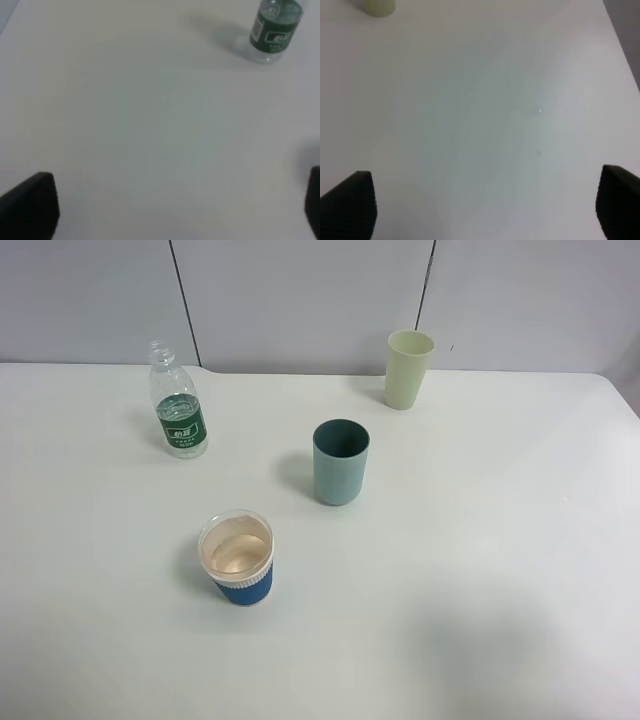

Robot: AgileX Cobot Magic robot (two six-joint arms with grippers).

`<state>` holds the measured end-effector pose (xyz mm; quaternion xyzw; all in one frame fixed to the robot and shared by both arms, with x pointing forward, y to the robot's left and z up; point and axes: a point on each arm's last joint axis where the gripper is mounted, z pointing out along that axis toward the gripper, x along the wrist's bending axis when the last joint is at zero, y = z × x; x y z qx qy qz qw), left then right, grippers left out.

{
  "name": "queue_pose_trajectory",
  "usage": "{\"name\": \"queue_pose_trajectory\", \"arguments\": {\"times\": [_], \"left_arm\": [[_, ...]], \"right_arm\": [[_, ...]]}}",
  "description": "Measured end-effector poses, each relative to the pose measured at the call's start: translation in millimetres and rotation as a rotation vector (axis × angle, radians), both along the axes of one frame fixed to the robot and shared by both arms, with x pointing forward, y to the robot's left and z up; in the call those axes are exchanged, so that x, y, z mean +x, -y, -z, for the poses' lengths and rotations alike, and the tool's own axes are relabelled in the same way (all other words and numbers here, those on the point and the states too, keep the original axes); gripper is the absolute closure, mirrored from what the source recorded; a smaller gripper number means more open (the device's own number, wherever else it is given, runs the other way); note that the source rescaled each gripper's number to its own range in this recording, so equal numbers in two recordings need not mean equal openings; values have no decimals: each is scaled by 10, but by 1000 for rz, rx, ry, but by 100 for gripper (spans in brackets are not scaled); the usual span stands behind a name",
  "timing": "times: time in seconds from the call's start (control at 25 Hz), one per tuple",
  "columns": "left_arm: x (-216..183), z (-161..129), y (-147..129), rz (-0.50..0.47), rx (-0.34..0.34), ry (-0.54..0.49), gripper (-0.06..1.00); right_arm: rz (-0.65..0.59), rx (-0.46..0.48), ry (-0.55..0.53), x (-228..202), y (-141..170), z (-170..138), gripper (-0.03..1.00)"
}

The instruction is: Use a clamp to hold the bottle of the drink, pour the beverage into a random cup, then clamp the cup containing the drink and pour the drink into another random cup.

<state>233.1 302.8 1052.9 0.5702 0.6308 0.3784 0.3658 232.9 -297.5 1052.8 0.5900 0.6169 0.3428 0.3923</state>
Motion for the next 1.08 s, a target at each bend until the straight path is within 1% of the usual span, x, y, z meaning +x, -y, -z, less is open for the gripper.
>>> {"name": "queue_pose_trajectory", "arguments": {"times": [1.08], "left_arm": [[0,0,0,0,0,0,-5]], "right_arm": [[7,-8,0,0,8,0,34]]}}
